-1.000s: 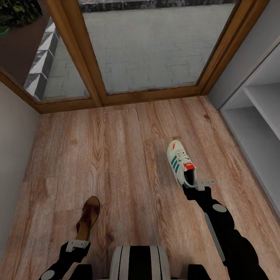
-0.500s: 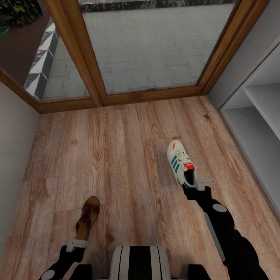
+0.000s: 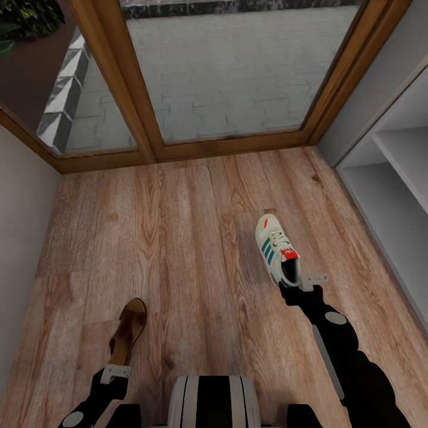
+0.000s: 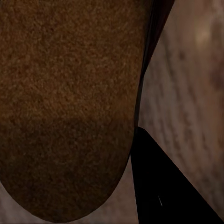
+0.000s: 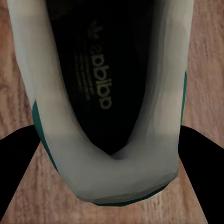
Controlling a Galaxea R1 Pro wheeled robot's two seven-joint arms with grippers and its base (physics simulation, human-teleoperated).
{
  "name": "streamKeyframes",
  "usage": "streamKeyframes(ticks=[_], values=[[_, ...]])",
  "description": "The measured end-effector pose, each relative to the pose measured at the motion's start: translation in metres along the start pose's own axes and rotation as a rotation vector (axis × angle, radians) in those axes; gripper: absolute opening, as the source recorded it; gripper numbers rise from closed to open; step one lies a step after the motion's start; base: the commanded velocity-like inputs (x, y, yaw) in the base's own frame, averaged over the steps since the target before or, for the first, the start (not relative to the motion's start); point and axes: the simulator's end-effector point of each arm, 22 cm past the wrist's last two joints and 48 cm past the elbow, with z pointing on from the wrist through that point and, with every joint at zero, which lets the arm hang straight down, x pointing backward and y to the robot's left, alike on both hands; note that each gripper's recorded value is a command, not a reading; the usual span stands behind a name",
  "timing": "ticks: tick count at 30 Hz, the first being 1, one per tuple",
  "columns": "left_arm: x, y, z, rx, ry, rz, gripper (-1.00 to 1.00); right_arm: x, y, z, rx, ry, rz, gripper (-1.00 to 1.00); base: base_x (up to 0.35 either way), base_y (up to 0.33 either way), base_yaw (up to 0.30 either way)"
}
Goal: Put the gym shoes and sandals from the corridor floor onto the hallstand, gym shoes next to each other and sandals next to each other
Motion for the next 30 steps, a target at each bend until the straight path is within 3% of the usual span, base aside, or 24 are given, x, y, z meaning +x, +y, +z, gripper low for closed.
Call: streamKeyframes(ticks=[14, 30], values=[[-0.001, 0.000, 0.000, -0.001, -0.003, 0.002, -1.00, 0.000, -0.001, 0.000, 0.002, 0.000, 0.000, -1.00, 0.000, 0.000, 0.000], [-0.034, 0.004, -0.009, -0.009, -0.069, 0.003, -1.00, -0.032, -0.006, -0.019, 0.009, -0.062, -0.001, -1.00, 0.000, 0.000, 0.000]])
